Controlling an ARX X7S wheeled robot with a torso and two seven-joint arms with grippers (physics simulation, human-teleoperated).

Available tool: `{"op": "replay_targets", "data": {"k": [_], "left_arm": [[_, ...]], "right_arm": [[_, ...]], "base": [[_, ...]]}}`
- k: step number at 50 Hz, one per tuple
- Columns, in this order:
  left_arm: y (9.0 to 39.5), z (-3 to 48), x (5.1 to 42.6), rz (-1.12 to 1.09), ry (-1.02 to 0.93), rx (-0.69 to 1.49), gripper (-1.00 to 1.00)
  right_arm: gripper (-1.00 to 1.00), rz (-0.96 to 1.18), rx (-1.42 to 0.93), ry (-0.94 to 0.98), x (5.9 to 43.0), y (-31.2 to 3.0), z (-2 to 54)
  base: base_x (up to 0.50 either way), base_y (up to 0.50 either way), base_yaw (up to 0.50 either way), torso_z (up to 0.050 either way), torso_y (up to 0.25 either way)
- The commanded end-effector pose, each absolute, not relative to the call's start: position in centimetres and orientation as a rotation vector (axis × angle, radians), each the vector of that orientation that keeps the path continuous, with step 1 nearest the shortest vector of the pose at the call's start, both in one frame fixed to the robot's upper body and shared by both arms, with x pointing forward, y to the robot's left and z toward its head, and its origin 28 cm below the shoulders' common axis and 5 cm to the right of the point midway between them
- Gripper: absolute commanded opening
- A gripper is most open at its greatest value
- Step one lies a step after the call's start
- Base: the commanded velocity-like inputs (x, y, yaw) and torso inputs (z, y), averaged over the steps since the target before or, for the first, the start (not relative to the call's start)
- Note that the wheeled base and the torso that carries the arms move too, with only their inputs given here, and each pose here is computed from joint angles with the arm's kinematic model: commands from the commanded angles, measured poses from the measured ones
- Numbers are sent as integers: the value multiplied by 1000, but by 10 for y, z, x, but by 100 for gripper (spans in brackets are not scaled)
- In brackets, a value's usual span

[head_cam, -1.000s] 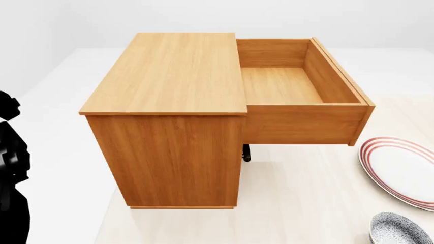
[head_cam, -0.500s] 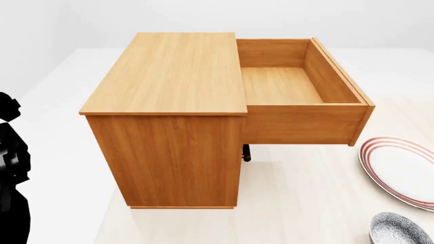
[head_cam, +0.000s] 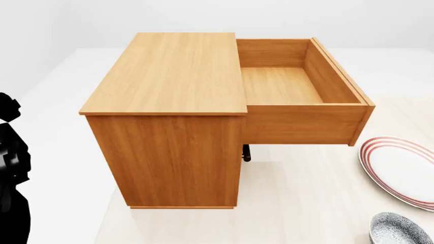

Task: Open the top drawer of the cabinet and put the bowl in it.

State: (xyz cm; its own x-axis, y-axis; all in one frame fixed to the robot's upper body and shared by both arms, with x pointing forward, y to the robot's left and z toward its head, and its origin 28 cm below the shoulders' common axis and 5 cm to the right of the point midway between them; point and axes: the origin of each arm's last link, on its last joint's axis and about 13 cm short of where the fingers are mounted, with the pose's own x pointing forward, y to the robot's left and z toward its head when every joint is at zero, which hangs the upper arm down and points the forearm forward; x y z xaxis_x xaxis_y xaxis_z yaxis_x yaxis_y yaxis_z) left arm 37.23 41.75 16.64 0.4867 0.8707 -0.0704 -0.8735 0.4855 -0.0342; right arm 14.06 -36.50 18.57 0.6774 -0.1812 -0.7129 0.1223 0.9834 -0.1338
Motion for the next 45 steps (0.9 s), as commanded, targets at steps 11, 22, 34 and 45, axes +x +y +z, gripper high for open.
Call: {"op": "replay_targets", "data": {"k": [11,22,34,45], "left_arm": [[418,166,372,1061,46,-68,100],[418,165,372,1060,46,-65,100],[418,167,372,1063,45,-64,100],[417,167,372,1063,45,-64,100]], "right_arm": [[100,-197,-84,872,162,-361,147],[100,-214,-90,879,174,-358,134],[100,-196,-103,909,184,-353,116],[100,-184,-107,944,189,-352,102]], "base": [[0,0,0,0,0],[0,0,0,0,0],[0,0,0,0,0],[0,0,0,0,0]]}}
